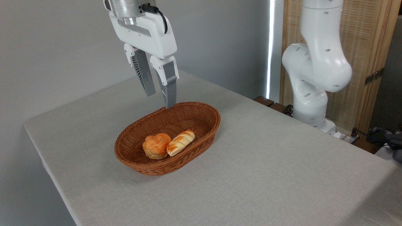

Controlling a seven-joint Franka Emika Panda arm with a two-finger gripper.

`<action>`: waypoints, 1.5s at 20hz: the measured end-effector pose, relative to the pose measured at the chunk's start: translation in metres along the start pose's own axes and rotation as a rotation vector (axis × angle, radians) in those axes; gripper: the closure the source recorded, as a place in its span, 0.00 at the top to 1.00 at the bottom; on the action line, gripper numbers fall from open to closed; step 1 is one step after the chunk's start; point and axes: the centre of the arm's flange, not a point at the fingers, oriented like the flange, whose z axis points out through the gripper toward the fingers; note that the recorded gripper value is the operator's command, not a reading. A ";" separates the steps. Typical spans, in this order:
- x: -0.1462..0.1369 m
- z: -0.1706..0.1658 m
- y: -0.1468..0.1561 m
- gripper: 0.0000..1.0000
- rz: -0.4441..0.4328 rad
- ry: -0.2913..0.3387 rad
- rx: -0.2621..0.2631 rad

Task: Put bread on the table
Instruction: 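Move the open gripper over the basket toward the elongated bread roll, then lower the gripper onto the elongated roll and close the fingers on it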

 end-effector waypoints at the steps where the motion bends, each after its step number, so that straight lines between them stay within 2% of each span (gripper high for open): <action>1: 0.001 0.003 -0.001 1.00 0.000 0.004 0.003; 11: -0.033 0.038 0.027 1.00 0.014 0.090 0.040; 14: -0.041 0.058 0.036 1.00 0.020 0.103 0.044; 17: -0.042 0.080 0.035 1.00 0.023 0.125 0.075; 19: -0.042 0.093 0.032 1.00 0.035 0.116 0.111; 26: -0.044 0.103 0.032 1.00 0.044 0.092 0.121; 30: -0.044 0.122 0.036 1.00 0.080 0.063 0.162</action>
